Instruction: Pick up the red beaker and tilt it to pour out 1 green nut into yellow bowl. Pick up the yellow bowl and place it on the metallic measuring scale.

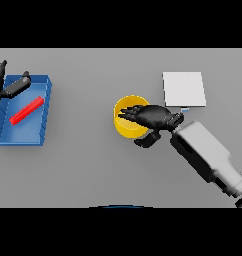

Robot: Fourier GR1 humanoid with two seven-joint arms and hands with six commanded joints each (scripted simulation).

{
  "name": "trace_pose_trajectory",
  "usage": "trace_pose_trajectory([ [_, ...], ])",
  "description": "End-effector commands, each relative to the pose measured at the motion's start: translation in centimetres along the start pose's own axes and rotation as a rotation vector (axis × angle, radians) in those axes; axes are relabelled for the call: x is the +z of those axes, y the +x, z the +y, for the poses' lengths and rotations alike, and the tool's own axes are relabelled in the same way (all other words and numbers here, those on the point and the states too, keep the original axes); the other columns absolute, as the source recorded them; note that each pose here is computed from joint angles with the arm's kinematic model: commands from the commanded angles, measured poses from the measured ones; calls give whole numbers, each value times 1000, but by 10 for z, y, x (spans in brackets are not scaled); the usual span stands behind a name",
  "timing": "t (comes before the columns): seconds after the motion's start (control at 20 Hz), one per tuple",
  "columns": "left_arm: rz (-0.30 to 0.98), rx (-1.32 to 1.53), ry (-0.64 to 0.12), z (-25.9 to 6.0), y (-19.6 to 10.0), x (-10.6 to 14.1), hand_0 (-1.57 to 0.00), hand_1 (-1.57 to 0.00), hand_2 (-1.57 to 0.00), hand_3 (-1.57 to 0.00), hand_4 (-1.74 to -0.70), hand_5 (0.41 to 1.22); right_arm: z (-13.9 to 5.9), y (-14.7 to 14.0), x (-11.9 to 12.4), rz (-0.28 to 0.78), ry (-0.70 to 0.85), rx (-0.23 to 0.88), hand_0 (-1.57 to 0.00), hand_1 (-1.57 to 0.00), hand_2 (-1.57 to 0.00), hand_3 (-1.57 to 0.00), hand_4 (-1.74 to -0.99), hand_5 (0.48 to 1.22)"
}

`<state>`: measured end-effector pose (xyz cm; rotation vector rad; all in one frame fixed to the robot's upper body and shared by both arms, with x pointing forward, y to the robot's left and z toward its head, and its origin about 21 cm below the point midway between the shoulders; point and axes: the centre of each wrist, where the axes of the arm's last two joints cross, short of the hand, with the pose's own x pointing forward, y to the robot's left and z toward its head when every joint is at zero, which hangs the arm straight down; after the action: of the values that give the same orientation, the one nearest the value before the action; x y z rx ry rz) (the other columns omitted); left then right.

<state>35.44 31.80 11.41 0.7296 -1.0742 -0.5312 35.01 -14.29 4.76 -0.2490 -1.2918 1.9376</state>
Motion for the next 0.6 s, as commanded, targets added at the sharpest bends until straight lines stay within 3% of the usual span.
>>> trace_pose_trajectory([
  [0.0, -4, -5, 0, -3, -1, 1, 1, 1, 1, 1, -798, 736, -1, 0, -1, -1, 15, 11, 1, 1, 1, 1, -1306, 681],
  [0.2, -6, -4, 3, 2, 0, 0, 1, 1, 1, 1, -793, 729, -4, 2, -5, 7, 40, 30, 1, 1, -4, -11, -1308, 729],
  [0.35, -6, -5, 4, -1, -5, -1, 1, 1, 1, 1, -792, 723, -1, 9, -12, 36, 62, 59, -93, -107, -133, -160, -1362, 820],
  [0.45, -15, 4, 5, -1, 0, -2, 1, 1, 1, 1, -793, 723, -4, 6, -10, 27, 72, 73, -508, -437, -388, -359, -1425, 964],
  [0.55, -12, 1, 7, 1, -3, 1, 1, 1, 1, 1, -796, 726, -1, 5, -6, 29, 104, 61, -891, -846, -814, -594, -1534, 1057],
])
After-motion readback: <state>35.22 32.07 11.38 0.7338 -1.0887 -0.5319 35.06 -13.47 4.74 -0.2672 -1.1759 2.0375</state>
